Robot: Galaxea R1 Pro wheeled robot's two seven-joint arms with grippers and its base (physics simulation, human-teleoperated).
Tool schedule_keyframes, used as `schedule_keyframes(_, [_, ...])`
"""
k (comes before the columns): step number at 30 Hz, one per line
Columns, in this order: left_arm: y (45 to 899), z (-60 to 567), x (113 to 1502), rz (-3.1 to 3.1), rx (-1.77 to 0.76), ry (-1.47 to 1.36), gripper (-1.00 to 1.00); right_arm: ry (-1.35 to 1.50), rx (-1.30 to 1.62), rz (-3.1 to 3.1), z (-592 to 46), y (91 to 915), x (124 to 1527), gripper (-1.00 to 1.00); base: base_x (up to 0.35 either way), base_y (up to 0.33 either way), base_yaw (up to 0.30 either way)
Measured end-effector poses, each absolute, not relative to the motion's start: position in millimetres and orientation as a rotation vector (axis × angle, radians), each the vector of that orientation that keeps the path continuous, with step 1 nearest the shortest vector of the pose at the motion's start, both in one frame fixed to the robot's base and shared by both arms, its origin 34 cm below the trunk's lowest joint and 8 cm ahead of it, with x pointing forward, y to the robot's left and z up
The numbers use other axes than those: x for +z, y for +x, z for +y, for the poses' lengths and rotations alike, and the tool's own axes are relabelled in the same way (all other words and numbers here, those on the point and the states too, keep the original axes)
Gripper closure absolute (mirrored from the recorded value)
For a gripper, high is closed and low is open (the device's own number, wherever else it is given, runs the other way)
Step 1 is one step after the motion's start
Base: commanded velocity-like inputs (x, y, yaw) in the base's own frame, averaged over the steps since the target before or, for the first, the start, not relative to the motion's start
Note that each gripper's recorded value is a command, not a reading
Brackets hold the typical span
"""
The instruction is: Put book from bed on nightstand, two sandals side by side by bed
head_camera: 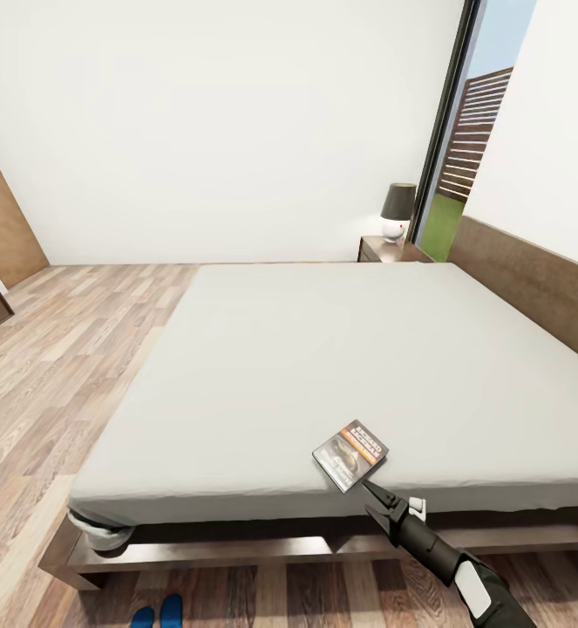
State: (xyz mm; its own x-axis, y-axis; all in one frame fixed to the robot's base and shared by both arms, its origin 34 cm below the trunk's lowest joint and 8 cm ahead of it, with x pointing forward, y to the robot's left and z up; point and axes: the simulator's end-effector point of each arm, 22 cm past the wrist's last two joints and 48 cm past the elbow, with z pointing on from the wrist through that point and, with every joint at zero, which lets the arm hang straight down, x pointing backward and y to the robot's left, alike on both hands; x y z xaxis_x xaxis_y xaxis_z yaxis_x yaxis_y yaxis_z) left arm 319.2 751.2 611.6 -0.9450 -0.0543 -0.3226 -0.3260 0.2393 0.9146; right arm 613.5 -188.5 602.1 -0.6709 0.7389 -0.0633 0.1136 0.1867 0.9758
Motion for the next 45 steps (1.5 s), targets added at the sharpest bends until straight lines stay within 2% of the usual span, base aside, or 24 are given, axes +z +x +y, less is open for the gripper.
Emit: schedule_keyframes(45, [315.7,751.0,580.0,2.289,1.77,-0.356,-1.0,0.774,1.561,1.874,-192.1,607.9,583.1,-1.0,0.0,0.0,0.0])
